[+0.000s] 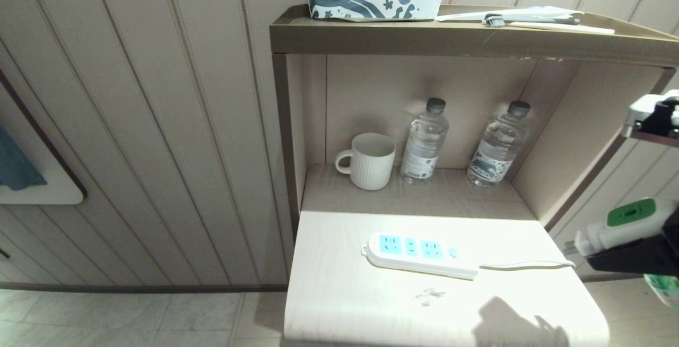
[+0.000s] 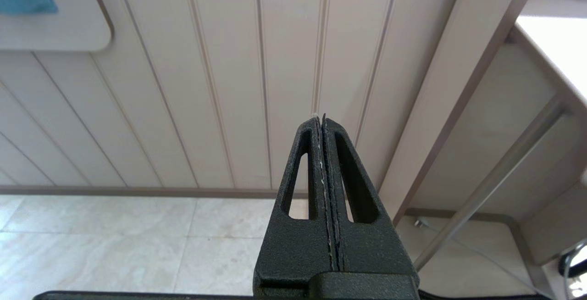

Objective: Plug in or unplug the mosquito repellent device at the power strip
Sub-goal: Insert the plug into the socket

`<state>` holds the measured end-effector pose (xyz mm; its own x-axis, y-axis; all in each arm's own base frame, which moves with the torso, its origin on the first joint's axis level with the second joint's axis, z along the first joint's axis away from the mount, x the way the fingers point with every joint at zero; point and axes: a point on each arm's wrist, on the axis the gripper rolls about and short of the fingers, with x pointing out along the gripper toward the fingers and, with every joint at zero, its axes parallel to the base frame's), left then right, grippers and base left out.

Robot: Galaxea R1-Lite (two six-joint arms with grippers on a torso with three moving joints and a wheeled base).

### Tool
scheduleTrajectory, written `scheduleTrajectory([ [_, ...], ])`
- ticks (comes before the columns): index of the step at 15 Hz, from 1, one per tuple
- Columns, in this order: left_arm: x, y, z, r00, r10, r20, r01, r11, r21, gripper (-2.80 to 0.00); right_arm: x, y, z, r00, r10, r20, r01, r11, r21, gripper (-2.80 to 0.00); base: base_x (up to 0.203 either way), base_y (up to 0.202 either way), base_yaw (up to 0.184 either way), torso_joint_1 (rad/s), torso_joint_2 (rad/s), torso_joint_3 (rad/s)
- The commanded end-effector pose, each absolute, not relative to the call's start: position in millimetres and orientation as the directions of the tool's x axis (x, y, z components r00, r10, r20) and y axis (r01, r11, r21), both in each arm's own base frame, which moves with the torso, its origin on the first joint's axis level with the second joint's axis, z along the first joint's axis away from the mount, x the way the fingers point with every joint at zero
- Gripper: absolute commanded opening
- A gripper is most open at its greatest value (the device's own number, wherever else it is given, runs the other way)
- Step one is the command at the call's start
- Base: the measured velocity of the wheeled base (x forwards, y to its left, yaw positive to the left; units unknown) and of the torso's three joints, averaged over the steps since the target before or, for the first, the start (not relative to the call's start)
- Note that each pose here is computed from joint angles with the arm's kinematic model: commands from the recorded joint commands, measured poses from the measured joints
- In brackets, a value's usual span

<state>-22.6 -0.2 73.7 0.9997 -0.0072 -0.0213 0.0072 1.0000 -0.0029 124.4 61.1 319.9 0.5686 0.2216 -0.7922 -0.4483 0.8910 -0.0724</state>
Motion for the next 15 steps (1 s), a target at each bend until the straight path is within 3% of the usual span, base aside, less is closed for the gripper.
scheduleTrajectory([
  [1, -23, 0, 74, 1.0, -0.008, -0.021, 0.008, 1.0, -0.003, -2.8, 124, 63, 319, 0.563, 0.214, -0.798, -0.453, 0.888, -0.081, -2.8, 0.0, 0.0, 0.0, 0.225, -0.5, -0.283],
  [11, -23, 0, 74, 1.0, -0.006, -0.021, 0.006, 1.0, -0.003, -2.8, 144, 73, 307, 0.514, 0.189, -0.837, -0.454, 0.888, -0.078, -2.8, 0.0, 0.0, 0.0, 0.244, -0.53, -0.291],
  [15, -23, 0, 74, 1.0, -0.007, -0.021, 0.007, 1.0, -0.003, -2.8, 166, 84, 296, 0.494, 0.179, -0.851, -0.461, 0.884, -0.082, -2.8, 0.0, 0.0, 0.0, 0.066, -0.13, -0.077],
])
